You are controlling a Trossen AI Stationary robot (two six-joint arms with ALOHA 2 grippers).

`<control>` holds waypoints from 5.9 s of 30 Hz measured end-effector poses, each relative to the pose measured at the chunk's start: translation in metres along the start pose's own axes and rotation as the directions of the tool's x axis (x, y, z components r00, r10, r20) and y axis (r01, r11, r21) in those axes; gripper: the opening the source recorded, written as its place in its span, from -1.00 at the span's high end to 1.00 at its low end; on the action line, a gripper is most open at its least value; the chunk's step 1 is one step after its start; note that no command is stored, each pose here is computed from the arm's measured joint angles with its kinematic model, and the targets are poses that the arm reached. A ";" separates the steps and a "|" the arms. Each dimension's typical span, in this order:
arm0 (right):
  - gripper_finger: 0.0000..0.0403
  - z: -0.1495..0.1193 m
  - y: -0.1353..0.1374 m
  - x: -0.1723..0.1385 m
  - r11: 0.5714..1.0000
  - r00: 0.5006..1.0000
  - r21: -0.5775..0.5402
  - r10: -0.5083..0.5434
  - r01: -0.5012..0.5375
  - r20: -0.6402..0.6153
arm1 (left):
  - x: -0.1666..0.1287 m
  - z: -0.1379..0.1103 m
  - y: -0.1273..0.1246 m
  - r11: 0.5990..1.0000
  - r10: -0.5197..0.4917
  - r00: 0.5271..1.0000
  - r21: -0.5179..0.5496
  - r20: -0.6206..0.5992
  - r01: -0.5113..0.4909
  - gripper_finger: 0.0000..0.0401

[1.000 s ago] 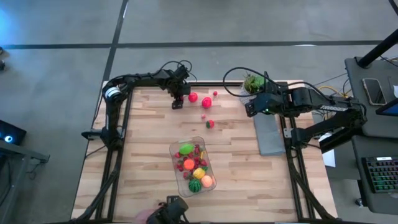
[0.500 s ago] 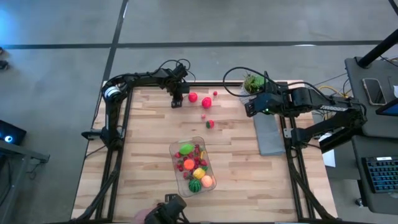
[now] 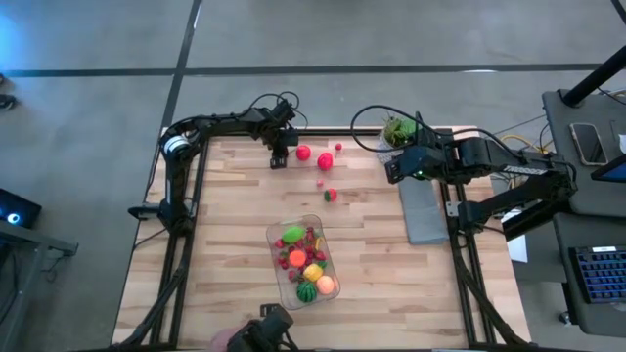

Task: Pick and placing Produce into tupperware
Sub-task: Put the red cherry into the transparent bin

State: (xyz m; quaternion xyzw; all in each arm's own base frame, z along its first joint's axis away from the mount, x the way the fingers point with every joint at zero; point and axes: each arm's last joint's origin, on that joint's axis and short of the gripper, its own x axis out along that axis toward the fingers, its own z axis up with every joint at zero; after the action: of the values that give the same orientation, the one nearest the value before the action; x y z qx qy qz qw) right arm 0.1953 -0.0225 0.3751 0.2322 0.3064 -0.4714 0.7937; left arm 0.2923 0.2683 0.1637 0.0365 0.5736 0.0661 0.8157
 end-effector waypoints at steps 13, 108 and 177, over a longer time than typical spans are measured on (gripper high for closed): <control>-0.11 0.000 0.000 0.000 1.000 1.000 -0.001 -0.001 0.001 -0.001 | -0.005 -0.005 -0.005 0.993 -0.045 0.998 -0.114 -0.052 0.038 0.61; -0.11 0.078 0.035 0.284 0.975 0.881 0.153 0.210 -0.160 -0.423 | -0.246 -0.034 -0.196 0.567 0.471 0.790 -0.821 0.393 0.070 -0.19; 0.38 0.083 0.017 0.396 0.959 0.696 0.267 0.125 0.099 -0.707 | -0.196 -0.021 -0.122 0.718 0.466 0.855 -0.662 0.229 -0.214 -0.19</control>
State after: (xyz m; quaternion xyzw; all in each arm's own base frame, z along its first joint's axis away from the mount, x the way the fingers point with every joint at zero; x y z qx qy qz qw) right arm 0.3788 -0.3094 0.1559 0.5110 0.5186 -0.3766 0.5728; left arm 0.2148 0.1185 0.3222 -0.1117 0.3335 0.3922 0.8499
